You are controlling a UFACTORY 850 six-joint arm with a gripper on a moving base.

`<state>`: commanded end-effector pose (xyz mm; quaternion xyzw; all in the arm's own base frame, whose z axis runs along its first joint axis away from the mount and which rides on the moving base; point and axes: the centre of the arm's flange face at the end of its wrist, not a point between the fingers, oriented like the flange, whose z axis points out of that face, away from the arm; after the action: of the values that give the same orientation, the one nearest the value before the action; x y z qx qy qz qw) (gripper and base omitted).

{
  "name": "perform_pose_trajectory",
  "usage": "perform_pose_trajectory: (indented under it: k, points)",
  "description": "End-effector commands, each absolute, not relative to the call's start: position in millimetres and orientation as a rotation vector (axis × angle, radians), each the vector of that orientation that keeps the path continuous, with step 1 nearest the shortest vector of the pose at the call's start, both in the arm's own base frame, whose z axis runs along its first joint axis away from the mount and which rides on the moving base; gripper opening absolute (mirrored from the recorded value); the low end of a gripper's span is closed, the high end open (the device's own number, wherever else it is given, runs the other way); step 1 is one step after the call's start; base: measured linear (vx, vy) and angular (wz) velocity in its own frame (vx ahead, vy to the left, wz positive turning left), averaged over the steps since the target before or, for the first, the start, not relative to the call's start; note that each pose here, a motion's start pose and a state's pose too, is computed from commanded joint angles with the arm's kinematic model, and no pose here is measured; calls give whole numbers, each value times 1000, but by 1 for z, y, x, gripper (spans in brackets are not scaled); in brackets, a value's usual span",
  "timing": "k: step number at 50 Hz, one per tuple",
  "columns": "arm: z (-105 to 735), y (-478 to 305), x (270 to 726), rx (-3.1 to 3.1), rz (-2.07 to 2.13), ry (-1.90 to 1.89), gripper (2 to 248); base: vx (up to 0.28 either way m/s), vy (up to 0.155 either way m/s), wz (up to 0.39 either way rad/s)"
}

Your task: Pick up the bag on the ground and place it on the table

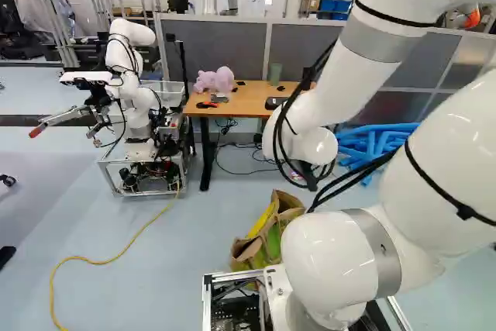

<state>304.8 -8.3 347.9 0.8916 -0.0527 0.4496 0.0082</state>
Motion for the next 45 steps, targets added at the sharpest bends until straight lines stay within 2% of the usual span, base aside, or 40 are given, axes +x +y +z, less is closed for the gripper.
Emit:
perform_pose_trajectory:
  k: [45]
  points:
    - [315, -15, 368, 3051, 685, -482, 247, 0, 0, 0]
